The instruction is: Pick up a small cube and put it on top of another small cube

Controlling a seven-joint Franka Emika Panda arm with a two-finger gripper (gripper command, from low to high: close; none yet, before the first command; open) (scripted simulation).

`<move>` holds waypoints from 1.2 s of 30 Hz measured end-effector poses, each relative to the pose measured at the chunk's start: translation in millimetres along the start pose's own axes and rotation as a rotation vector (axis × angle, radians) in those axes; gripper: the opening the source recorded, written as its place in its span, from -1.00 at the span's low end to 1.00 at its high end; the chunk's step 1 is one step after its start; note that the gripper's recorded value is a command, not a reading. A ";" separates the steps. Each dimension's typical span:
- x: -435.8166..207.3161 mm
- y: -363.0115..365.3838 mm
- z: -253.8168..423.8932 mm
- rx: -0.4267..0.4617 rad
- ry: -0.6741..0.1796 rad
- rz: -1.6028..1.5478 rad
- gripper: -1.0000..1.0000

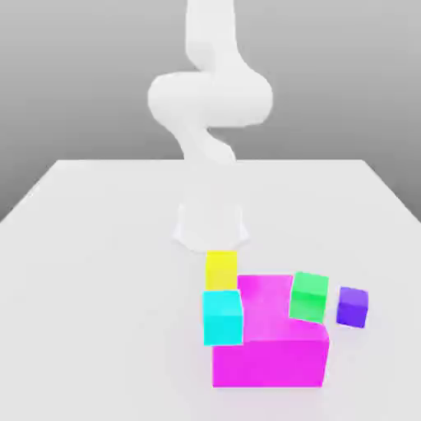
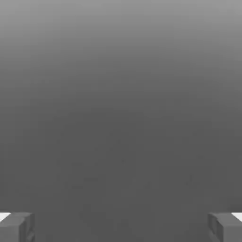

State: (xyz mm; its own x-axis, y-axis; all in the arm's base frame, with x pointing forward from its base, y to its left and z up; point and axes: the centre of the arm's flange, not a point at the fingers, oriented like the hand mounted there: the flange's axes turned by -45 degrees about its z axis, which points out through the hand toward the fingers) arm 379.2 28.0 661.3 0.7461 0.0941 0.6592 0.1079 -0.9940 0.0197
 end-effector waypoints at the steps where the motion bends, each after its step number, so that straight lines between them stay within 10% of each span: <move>1: -5.2 -14.0 27.9 0.028 -0.037 -0.052 0.00; 20: -340.0 -250.7 293.6 0.423 -0.596 -1.063 0.00; 27: -398.6 -252.0 342.1 0.435 -0.623 -1.105 0.00; 28: -403.1 -251.8 346.5 0.435 -0.624 -1.105 -1.00; 36: -398.4 -252.0 341.6 0.434 -0.624 -1.106 -1.00</move>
State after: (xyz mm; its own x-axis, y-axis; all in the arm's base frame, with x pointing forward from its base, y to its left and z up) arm 279.2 260.3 136.9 0.2922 0.9564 -0.0008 0.9564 -0.2922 0.0003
